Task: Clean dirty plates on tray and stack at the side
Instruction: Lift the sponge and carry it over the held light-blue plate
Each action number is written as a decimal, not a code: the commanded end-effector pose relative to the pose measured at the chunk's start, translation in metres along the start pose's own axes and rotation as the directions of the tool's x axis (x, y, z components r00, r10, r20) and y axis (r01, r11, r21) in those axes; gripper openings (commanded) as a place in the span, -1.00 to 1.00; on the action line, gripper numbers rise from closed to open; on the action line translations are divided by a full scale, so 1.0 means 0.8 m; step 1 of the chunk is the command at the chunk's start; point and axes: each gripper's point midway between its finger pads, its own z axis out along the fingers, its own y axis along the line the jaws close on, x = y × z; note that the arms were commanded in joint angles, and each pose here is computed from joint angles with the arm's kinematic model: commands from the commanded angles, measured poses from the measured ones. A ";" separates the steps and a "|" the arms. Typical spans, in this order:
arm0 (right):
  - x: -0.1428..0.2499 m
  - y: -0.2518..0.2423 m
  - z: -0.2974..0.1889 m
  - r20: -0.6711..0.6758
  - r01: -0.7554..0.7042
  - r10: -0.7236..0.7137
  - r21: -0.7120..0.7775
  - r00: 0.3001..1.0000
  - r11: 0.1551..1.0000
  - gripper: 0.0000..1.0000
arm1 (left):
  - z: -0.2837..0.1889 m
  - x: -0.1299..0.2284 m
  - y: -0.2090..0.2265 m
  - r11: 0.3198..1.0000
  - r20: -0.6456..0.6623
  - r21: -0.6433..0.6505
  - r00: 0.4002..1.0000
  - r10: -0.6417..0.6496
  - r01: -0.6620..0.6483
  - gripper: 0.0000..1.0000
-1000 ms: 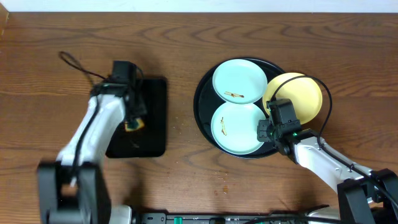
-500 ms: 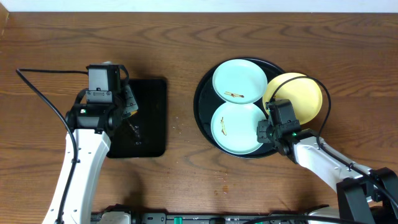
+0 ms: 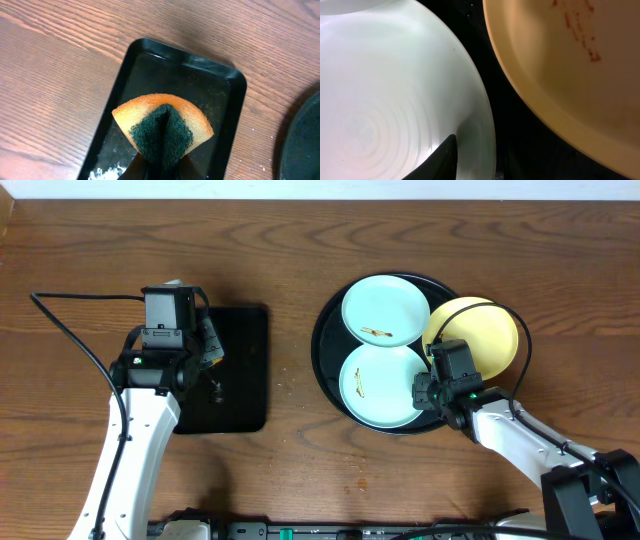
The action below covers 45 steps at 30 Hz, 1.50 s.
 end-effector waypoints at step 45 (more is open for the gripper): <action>0.009 -0.002 0.004 -0.019 0.008 -0.007 0.007 1.000 1.000 -0.98 | 0.028 0.067 -0.196 0.810 -0.046 0.514 0.934 0.354 -0.282 -0.85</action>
